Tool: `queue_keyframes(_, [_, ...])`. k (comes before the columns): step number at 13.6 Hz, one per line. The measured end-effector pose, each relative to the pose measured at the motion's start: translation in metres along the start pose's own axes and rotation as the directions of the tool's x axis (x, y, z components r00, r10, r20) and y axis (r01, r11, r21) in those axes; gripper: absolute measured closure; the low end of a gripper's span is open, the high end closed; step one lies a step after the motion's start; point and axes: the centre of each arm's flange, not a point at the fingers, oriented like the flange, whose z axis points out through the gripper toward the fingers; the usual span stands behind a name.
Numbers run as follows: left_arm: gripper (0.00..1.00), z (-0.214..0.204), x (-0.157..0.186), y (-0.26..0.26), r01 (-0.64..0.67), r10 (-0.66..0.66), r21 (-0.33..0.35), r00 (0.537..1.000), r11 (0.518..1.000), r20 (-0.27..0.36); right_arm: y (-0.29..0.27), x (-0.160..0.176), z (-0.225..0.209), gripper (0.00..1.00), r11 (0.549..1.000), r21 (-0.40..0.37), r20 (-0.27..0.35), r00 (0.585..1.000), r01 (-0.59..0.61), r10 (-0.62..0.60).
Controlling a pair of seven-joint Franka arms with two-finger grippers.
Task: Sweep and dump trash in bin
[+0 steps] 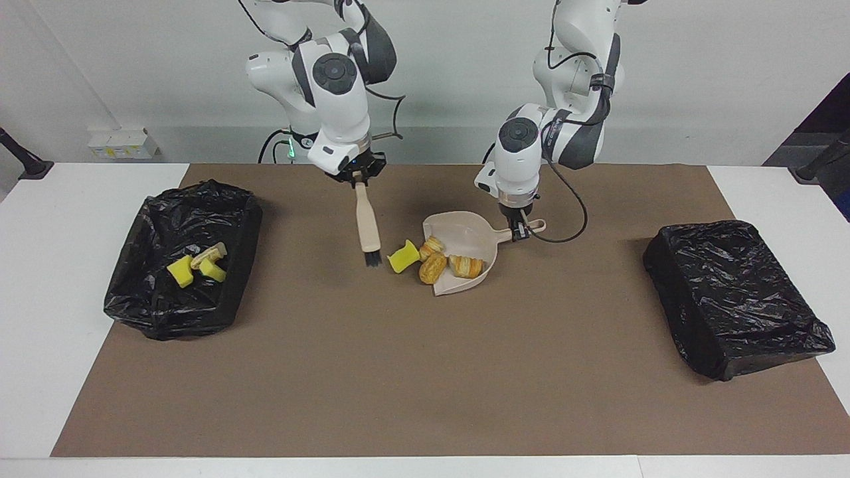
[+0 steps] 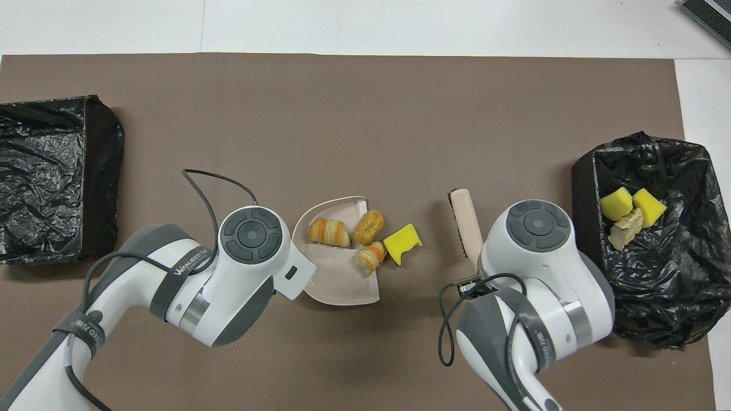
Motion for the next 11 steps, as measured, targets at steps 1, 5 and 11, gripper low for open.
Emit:
queue_keyframes(1, [0.69,0.0,0.0,0.0,0.001,-0.001,0.0,1.0,1.0,0.0,-0.014,0.002,0.009,0.74,1.0,0.004,-0.002,1.0,-0.011,0.011])
queue_keyframes(5, [0.69,0.001,-0.004,-0.003,0.009,-0.009,-0.002,1.0,1.0,0.0,-0.09,0.012,0.034,0.74,0.991,0.13,-0.059,0.997,-0.042,0.05])
queue_keyframes(11, [0.69,0.001,-0.004,-0.003,0.01,-0.01,-0.002,1.0,1.0,0.0,-0.165,0.002,0.02,0.74,0.96,0.278,-0.068,0.996,-0.03,0.051])
